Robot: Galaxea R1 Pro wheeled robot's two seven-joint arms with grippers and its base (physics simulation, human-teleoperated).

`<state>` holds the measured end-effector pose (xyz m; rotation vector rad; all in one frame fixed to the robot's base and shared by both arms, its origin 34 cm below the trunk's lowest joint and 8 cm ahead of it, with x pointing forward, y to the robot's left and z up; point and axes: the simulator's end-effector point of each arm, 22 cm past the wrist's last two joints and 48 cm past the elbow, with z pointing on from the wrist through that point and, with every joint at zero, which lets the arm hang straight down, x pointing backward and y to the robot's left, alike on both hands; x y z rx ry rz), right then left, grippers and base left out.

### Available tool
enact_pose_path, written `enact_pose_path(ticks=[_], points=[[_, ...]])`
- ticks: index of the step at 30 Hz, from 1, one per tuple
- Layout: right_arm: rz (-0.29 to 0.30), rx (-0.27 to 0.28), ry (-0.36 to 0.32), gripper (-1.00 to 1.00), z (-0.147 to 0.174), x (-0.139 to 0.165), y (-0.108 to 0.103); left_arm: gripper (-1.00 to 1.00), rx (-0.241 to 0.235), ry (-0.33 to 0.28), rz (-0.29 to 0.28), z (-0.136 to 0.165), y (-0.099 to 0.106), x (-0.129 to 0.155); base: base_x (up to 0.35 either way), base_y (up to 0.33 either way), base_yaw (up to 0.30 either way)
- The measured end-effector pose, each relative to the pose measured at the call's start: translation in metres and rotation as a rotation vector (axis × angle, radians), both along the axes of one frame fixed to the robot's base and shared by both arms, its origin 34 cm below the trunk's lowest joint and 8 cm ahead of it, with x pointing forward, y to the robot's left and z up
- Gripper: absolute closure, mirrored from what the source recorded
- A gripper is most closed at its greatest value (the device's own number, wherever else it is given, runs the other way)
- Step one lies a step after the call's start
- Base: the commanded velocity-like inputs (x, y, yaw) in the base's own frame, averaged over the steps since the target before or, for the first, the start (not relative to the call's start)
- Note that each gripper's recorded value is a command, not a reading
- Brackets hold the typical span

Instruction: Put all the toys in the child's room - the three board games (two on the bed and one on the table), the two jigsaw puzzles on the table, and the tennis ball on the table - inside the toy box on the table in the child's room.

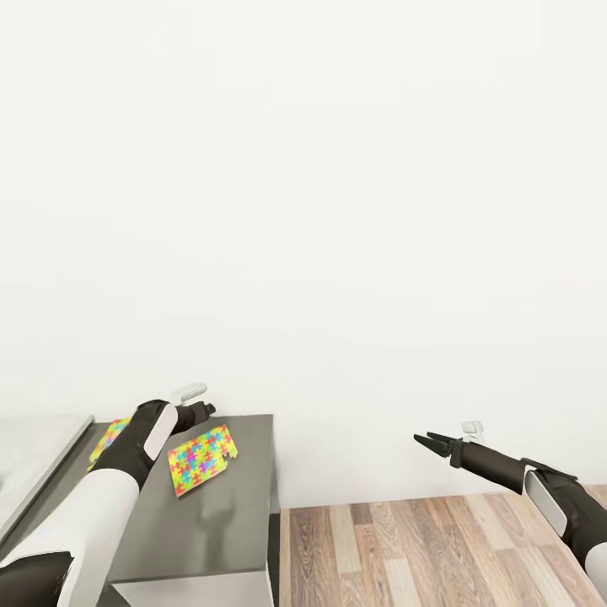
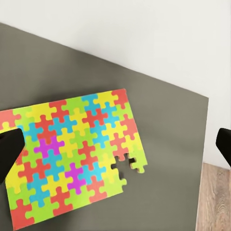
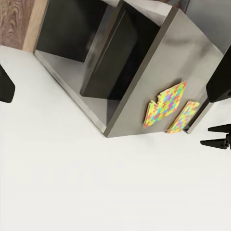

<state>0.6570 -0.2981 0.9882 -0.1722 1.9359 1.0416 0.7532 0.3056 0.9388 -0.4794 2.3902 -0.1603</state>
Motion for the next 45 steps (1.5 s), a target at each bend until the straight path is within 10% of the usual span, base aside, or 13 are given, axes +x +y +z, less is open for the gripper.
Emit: enact_pose_path(ticks=[45], points=[[-0.04, -0.043, 0.019, -1.0, -0.008, 0.006, -0.007, -1.0, 0.111, 0.079, 0.11, -0.022, 0.034, -0.019, 0.014, 0.008, 0.0]])
